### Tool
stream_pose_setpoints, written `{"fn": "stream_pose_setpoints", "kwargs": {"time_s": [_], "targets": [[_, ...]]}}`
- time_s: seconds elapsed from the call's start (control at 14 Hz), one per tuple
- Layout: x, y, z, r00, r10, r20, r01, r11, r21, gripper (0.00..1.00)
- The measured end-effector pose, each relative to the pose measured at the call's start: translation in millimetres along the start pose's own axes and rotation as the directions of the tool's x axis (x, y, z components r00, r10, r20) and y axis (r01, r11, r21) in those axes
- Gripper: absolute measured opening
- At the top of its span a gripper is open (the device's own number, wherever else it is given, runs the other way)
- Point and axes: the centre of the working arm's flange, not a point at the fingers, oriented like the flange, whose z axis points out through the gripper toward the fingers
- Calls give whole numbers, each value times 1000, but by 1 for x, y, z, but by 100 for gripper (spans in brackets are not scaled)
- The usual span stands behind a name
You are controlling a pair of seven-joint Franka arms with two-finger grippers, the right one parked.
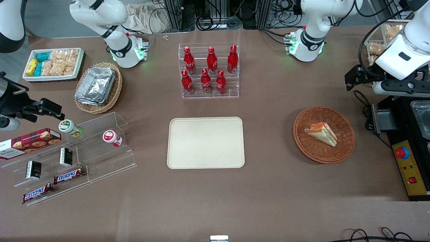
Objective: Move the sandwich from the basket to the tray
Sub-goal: 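Move the left gripper over the sandwich in the wicker basket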
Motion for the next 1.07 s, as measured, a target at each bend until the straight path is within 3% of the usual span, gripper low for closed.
{"fn": "stream_pose_setpoints", "kwargs": {"time_s": [0.43, 0.5, 0.71, 0.93, 1.07], "targets": [[3, -1, 7, 1000, -5, 17, 5, 1000, -15, 100], [5, -3, 14, 999, -10, 39, 11, 1000, -14, 100], [24, -6, 66, 986, -36, 160, 37, 999, -3, 100], [48, -27, 131, 952, -139, 271, 136, 990, 30, 100], [58, -49, 168, 929, -207, 308, 202, 978, 50, 100]]}}
